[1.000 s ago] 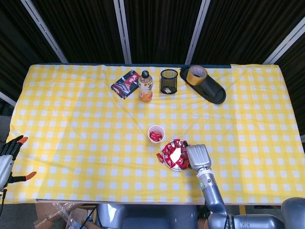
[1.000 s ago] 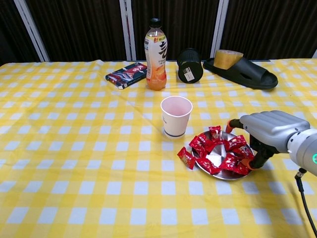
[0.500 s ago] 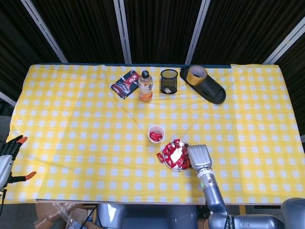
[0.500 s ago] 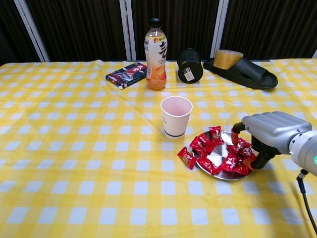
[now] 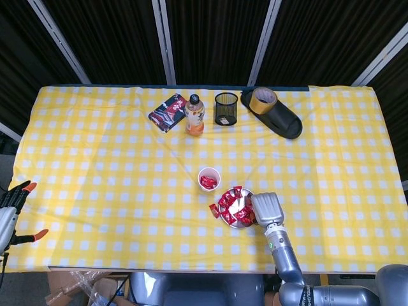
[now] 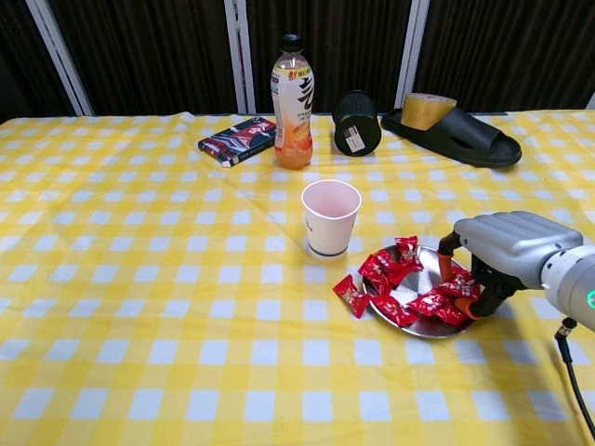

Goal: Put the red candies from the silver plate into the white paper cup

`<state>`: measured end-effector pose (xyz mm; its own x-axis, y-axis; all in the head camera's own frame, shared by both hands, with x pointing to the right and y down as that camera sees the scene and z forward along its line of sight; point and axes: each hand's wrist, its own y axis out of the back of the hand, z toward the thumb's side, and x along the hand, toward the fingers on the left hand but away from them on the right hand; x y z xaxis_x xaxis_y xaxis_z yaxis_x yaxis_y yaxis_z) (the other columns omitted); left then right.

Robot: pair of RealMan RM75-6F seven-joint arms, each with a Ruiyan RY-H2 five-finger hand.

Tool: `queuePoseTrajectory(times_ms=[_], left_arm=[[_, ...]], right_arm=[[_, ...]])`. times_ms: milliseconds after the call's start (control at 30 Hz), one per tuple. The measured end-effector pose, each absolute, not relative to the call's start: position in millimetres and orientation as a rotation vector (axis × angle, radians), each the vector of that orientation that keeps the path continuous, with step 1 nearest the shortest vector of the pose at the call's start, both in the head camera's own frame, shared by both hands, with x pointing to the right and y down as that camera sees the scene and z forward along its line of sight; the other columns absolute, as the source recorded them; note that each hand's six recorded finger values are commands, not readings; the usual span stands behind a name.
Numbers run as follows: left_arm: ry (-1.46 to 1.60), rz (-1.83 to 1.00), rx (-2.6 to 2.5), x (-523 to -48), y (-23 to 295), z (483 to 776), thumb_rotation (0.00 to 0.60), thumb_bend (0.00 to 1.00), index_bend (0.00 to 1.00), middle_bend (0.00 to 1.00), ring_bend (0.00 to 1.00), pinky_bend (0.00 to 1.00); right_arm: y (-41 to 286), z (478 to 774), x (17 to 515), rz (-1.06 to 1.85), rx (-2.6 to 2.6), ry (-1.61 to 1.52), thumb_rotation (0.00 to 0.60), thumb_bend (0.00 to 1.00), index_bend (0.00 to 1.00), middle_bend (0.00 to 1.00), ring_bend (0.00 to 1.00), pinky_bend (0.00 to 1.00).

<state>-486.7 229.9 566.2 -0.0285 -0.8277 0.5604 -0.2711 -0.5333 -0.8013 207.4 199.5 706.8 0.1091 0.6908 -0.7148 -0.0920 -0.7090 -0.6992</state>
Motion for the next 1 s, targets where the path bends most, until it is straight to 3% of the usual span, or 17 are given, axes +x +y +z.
queuePoseTrajectory(times_ms=[200, 1000], left_arm=[[1.148, -1.593, -1.793, -487, 230, 566, 0.600, 0.02, 0.00, 0.00, 0.00, 0.00], [1.151, -1.583, -1.798, -486, 230, 565, 0.600, 0.02, 0.00, 0.00, 0.00, 0.00]], right_arm=[[202, 709, 207, 1.656, -1.802, -0.579, 0.600, 0.56, 0.53, 0.97, 1.00, 0.95], [196, 672, 182, 1.510, -1.828, -0.614, 0.600, 0.56, 0.53, 0.97, 1.00, 0.95]])
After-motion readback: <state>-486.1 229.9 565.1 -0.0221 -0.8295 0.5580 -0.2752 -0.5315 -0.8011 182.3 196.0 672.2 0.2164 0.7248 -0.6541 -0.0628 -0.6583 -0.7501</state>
